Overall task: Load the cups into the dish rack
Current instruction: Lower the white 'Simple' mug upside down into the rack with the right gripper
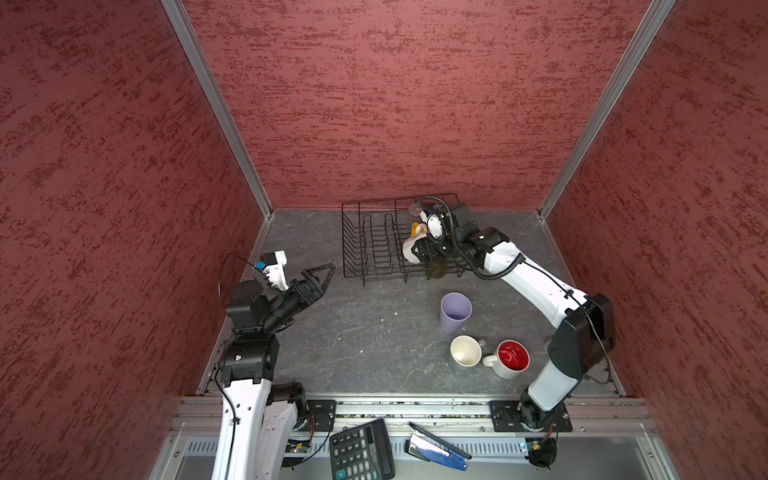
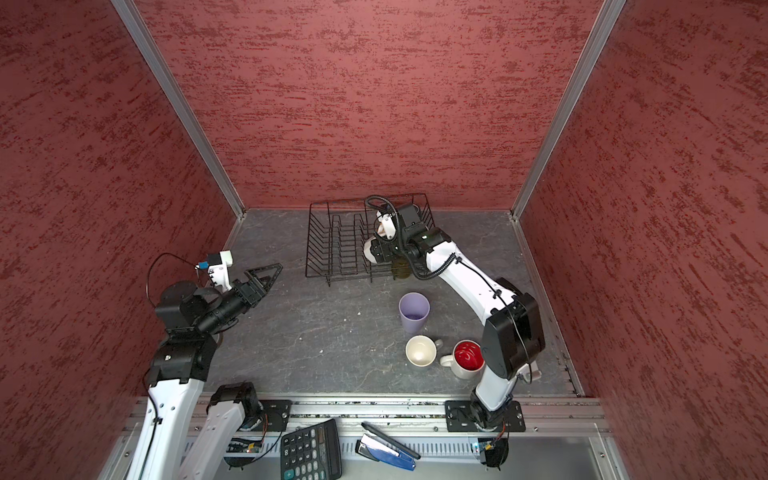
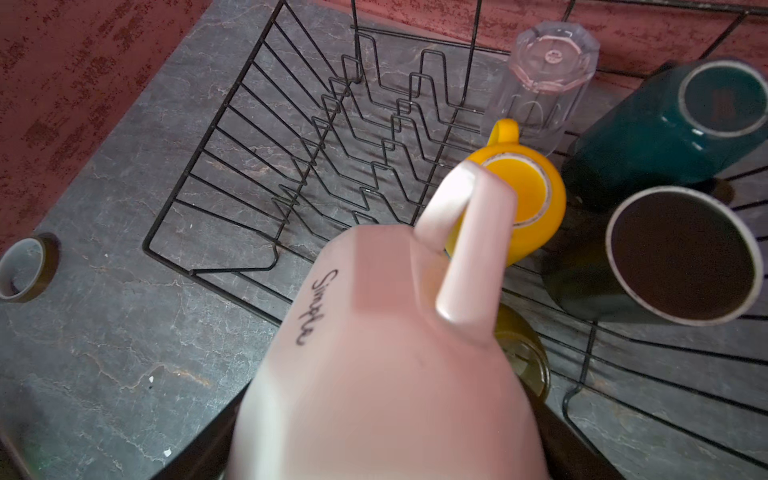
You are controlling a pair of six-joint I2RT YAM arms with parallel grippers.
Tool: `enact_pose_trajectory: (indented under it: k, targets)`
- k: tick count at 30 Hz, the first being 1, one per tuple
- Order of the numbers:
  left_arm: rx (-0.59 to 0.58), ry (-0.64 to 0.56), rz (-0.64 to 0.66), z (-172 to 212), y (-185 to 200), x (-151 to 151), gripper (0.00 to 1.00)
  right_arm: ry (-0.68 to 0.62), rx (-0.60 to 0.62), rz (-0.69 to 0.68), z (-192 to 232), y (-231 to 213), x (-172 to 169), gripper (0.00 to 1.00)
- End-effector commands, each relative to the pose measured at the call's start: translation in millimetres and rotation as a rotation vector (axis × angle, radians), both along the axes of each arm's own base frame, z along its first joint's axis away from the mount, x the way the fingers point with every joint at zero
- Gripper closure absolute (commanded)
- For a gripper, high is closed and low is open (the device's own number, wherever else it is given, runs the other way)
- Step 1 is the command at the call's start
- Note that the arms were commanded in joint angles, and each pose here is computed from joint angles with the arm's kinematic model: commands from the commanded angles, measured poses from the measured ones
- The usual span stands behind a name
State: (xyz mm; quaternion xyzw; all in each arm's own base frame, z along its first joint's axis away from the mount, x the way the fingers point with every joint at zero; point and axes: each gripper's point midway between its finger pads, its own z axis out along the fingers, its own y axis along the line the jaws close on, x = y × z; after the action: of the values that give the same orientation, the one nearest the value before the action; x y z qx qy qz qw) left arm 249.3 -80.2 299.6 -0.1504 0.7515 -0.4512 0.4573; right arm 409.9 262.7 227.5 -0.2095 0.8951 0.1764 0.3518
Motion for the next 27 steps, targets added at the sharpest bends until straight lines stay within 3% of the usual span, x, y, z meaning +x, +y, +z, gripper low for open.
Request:
enact_pose_trajectory:
  k: [1,27]
  targets:
    - [0.016,-0.006,0.001,-3,2,-1,0.00,-0.149,0.021,-0.009,38,4,24,1.00]
    - [-0.008,0.020,-0.003,-13,3,1,0.00,-0.123,-0.188,0.059,-30,11,57,1.00]
